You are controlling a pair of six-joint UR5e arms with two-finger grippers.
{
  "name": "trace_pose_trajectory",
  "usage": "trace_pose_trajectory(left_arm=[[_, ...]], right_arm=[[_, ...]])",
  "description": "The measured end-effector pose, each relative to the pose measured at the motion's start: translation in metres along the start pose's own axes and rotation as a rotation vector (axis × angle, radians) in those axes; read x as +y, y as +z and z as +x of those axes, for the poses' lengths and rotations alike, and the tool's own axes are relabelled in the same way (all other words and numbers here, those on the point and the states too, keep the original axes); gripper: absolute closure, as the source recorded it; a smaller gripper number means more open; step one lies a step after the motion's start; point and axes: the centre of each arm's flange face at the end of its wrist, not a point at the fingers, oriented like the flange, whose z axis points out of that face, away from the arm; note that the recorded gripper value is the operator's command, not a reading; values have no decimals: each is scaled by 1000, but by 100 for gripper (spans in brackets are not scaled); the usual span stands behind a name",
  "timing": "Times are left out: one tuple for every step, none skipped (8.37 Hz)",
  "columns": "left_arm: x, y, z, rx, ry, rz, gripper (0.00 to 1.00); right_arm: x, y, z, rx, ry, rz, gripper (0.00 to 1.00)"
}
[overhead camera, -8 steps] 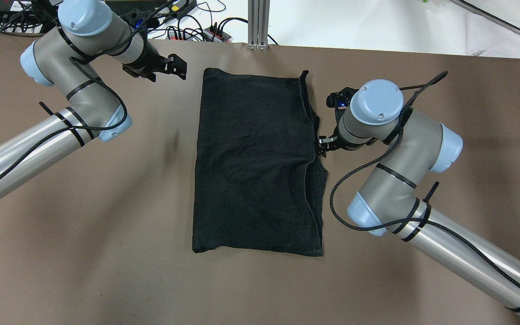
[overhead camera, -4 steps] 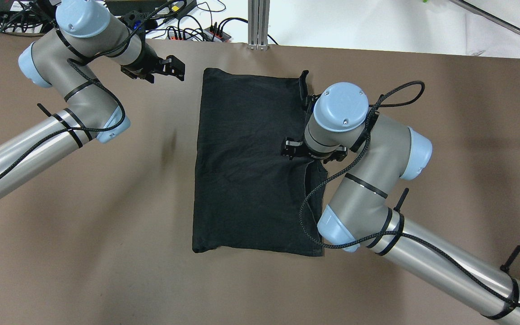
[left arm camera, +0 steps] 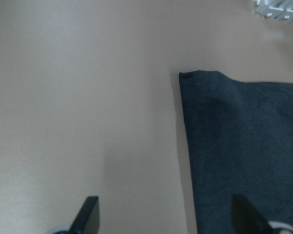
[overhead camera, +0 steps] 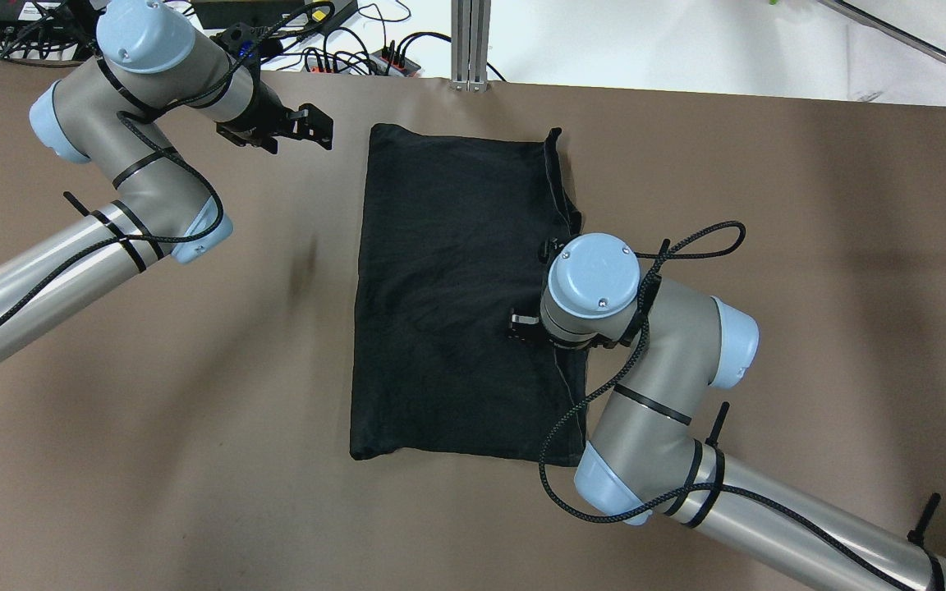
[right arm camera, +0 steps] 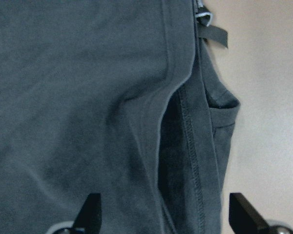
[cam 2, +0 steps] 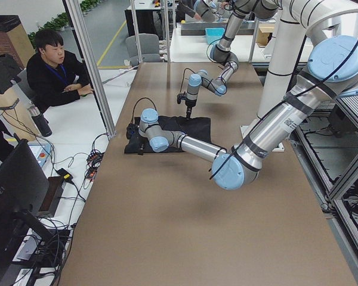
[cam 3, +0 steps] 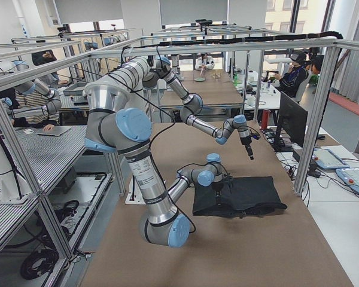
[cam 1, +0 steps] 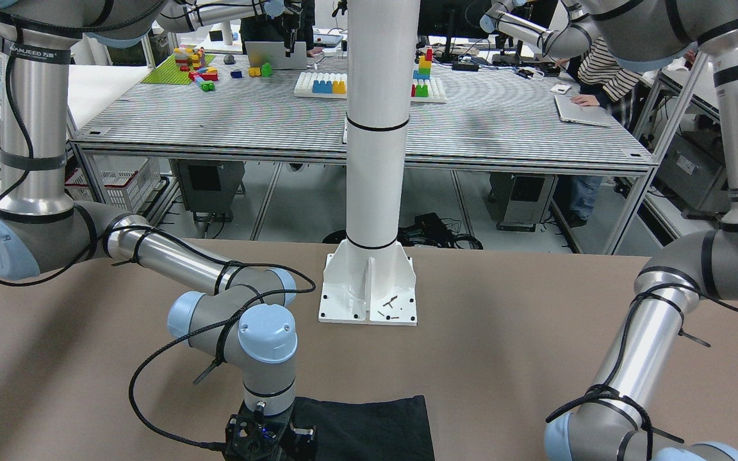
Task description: Fold clothes
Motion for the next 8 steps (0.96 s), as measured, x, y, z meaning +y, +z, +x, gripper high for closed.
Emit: trace_pose_trajectory(left_arm=[[0,0,0,1,0,1,6],[0,0,0,2,0,1,5],[0,0,0,2,0,1,5],[0,0,-1,1,1,0,5],[2,2,0,1,2,-2,5],[4,4,1,0,4,-6,5],[5,5,1,0,5,-8,5],[5,6,2,0,5,-8,5]], right_arm=[[4,12,13,8,-27,5,8],[6,22,23,14,-45,6,8],[7,26,29,15,-54,7,8],[7,28,30,15,-59,8,8],[8,28,31,14,-61,8,8],[8,30,32,17,-65,8,8],[7,33,37,25,-80,8,8],[4,37,49,37,-106,9,8]])
